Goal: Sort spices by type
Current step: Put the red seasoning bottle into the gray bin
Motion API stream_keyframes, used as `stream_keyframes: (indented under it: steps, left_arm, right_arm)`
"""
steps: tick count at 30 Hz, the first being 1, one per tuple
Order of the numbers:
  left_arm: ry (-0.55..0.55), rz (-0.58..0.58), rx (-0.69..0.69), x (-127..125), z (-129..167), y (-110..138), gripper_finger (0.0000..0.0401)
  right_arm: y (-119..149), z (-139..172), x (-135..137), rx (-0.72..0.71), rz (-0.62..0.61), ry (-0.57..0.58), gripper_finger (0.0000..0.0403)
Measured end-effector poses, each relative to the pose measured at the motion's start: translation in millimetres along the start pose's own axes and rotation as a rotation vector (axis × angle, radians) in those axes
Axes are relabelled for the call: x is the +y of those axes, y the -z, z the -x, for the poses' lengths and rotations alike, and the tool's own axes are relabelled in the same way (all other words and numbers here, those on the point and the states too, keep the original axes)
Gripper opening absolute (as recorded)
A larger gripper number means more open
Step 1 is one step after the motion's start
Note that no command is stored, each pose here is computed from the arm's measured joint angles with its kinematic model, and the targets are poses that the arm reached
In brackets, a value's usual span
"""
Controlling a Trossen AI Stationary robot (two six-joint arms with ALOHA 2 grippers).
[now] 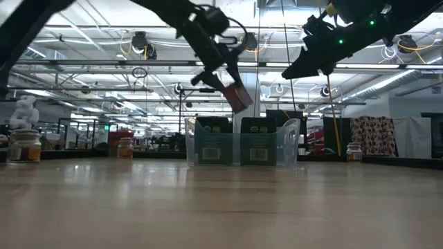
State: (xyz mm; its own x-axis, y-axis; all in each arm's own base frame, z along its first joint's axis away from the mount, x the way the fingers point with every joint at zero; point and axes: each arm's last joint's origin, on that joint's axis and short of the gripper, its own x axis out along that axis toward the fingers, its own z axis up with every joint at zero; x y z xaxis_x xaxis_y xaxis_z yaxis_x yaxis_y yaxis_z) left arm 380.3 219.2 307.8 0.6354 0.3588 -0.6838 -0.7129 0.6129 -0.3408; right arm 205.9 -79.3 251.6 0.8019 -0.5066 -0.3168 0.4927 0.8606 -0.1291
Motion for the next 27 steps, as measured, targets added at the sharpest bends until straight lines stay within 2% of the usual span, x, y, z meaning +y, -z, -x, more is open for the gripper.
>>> stream_keyframes:
  steps: [13,23,27]
  left_arm:
    - [-0.071,0.253,0.045,22.2,-46.9,-0.8,0.0237]
    - [-0.114,0.395,0.068,35.1,-56.6,1.2,0.0237]
    - [-0.121,0.4,0.08,36.1,-57.0,2.5,0.0237]
  right_arm:
    - [0.4,0.0,0.1,0.004,0.002,-0.002,0.0121]
    - [2.1,0.0,0.2,0.021,0.008,-0.005,0.0121]
    - [2.1,0.0,0.2,0.021,0.008,-0.005,0.0121]
